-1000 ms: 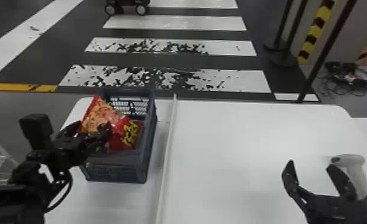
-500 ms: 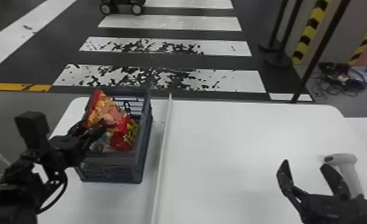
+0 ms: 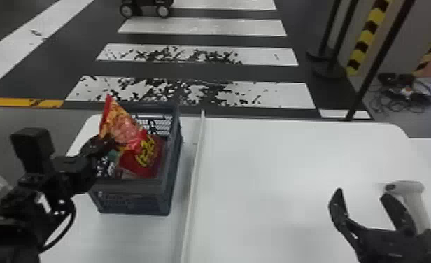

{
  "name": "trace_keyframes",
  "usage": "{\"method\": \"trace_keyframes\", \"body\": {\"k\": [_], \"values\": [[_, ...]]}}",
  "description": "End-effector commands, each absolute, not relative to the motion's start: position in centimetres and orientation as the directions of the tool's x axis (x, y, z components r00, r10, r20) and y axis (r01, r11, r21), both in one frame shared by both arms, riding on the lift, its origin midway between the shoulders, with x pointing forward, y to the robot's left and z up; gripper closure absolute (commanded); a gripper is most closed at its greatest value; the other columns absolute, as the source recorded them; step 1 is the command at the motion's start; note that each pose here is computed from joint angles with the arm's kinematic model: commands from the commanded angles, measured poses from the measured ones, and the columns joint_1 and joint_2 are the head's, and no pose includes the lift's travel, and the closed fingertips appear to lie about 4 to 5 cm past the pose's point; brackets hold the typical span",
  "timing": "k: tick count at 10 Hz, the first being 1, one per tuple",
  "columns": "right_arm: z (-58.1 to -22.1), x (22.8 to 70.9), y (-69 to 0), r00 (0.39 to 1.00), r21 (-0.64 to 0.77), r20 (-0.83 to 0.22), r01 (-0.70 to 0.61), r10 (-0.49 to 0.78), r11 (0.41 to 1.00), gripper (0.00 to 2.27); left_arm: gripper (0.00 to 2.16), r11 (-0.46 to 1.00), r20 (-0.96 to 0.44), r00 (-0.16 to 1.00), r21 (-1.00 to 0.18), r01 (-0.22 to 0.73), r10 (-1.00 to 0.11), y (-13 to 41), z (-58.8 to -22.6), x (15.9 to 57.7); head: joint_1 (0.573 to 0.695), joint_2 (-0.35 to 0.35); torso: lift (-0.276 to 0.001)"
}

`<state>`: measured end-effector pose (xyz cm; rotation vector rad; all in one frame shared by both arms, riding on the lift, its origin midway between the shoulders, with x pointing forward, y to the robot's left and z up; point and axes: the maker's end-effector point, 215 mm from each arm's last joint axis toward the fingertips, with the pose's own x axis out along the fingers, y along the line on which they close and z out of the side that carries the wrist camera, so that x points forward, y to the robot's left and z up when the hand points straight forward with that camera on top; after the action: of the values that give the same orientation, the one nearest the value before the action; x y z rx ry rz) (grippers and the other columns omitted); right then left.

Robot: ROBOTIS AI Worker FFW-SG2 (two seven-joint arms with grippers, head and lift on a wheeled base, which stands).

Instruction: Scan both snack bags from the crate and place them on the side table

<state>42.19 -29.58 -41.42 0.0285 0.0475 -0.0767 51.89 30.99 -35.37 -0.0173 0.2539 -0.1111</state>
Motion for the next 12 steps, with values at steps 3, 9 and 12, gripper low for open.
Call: {"method": "trace_keyframes", "body": {"k": [3,9,12], "values": [[-41.4,42.1,-29.5,0.996,0.025,-0.049,0.077,-0.076,0.997,0.07,2.14,0.992,-0.113,0.985,-0.020,0.127,-0.129,30.2,-27.6,52.0,0.695,0.011,-0.098],[-41.4,42.0,-28.9,0.996,0.031,-0.049,0.070,-0.068,0.997,0.07,2.14,0.992,-0.004,0.994,0.052,0.112,-0.112,30.6,-17.1,48.4,0.695,0.025,-0.098],[-41.4,42.0,-28.9,0.997,0.030,-0.048,0.068,-0.066,0.997,0.07,2.14,0.990,0.046,0.989,-0.005,0.141,-0.141,28.4,-14.7,47.8,0.695,0.019,-0.098]]}}
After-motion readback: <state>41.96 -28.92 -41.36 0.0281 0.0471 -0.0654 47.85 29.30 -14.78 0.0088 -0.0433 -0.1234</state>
